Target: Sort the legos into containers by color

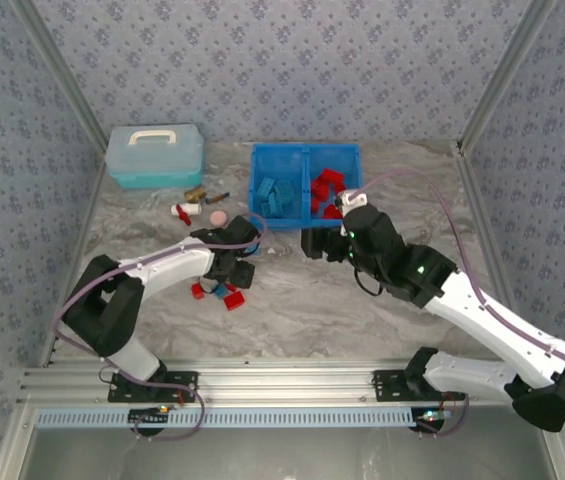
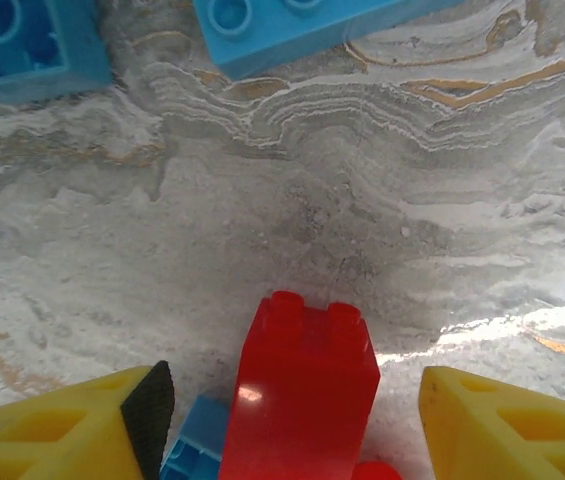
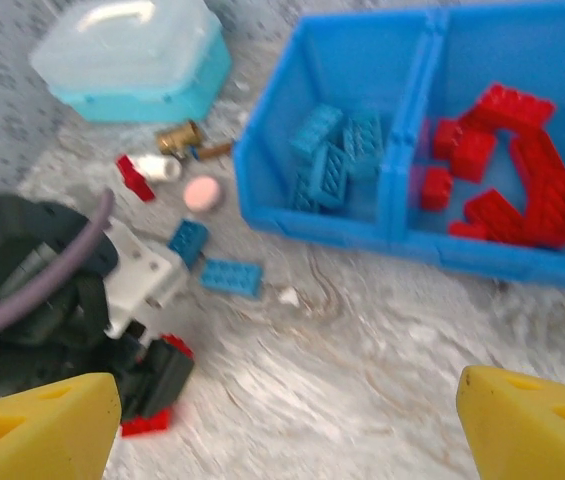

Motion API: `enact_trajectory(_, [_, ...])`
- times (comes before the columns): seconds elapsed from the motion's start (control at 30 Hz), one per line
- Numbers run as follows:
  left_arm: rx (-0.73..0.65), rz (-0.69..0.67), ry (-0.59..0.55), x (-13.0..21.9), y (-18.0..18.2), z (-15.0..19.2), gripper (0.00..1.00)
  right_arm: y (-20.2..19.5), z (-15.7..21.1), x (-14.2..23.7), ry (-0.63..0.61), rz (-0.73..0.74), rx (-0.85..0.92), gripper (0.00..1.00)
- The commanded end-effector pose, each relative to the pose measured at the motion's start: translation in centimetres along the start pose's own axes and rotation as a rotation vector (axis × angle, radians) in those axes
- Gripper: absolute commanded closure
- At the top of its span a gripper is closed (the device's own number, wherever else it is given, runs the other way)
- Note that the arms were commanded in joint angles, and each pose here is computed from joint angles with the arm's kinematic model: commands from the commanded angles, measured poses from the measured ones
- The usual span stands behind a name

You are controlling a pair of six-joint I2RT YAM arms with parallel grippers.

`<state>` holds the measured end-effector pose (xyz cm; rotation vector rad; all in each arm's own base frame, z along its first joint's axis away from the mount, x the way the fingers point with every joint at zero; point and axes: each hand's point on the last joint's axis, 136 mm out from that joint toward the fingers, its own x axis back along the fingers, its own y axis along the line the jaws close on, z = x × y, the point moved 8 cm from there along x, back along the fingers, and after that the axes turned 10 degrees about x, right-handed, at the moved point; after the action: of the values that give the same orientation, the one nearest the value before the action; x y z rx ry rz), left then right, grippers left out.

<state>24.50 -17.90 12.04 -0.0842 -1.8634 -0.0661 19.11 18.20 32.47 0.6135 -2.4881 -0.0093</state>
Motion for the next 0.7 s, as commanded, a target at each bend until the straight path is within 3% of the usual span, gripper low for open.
enact_trajectory(0.0, [0.001, 0.031, -0.003, -0.8, -0.7, -0.6, 0.41, -0.8, 0.4, 0.9, -0.022, 0.05, -0.04, 0.1])
enact_trajectory(0.13, [0.018, 0.03, 0.014, -1.6, -0.7, -0.3, 0.59, -0.6, -0.3, 1.3, -0.035, 0.048, -0.034, 0.09])
enact_trajectory(0.27, [0.038, 0.058, -0.022, 0.1, -0.7, -0.5, 0.75, -0.3, -1.1, 1.8, -0.059, 0.045, -0.031, 0.08])
enact_trajectory(0.4, [0.053, 0.176, -0.142, 5.5, -2.6, -1.7, 0.78, -0.5, -1.5, 2.9, -0.091, 0.059, -0.044, 0.07])
enact_trajectory(0.53, [0.021, 0.332, -0.35, 12.0, -7.3, -4.7, 0.79, -1.6, -0.6, 4.3, -0.118, 0.117, -0.076, 0.06])
enact_trajectory(0.67, [-0.011, 0.362, -0.502, 14.0, -11.9, -9.5, 0.8, -2.7, 0.2, 5.8, -0.153, 0.15, -0.104, 0.06])
